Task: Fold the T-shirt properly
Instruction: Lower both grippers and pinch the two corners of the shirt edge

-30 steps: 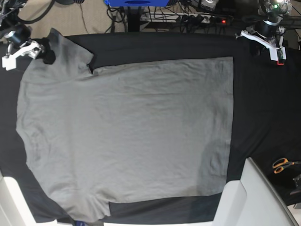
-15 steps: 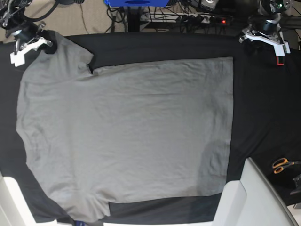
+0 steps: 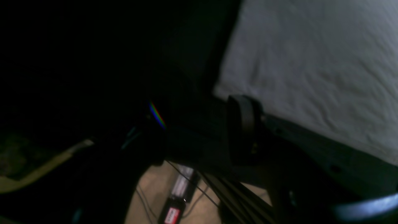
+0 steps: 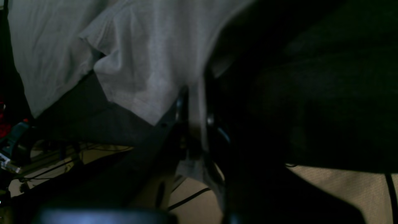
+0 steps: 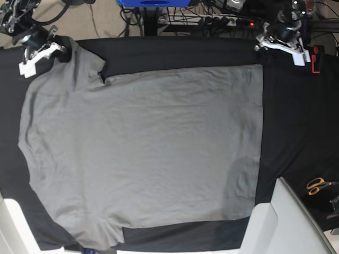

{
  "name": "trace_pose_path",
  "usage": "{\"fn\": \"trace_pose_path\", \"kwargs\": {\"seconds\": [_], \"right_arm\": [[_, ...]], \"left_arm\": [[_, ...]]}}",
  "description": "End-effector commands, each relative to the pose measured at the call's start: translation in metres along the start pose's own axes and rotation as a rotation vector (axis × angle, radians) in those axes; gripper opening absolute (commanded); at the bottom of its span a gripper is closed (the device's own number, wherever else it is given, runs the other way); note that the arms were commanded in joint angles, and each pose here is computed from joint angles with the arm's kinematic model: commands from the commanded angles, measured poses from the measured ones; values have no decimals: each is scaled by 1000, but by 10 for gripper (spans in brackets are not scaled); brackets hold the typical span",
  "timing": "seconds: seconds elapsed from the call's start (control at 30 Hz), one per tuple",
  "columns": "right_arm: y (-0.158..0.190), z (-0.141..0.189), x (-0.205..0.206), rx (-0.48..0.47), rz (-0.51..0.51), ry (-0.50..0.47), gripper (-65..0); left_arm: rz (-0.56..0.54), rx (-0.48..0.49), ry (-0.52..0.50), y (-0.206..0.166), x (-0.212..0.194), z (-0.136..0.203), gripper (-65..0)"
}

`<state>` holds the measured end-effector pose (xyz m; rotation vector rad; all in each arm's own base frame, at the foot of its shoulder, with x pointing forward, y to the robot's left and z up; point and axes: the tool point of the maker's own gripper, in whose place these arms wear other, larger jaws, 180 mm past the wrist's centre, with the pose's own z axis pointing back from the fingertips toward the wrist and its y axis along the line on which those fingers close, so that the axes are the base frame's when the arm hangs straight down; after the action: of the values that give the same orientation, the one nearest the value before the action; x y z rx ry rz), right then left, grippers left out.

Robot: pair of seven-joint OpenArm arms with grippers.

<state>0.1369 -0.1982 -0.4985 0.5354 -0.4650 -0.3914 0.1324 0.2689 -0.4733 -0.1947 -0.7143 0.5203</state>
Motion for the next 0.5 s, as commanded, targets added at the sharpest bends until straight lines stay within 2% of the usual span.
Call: {"fn": "trace_pose_path", "kwargs": {"seconds": [0.0,0.23,0.47], "right_arm": [[-2,4,7,-4,19,-19,-645],[-4,6,7,-9,14,-21,-645],[-5,6,7,-11,14,-20,-645]], "left_arm": [[-7,-10,-34,-2,11,0,-355],[55,-8,-32,-5,3,-12,-357],[71,-25,-38,-13,7,-23,-357]]}}
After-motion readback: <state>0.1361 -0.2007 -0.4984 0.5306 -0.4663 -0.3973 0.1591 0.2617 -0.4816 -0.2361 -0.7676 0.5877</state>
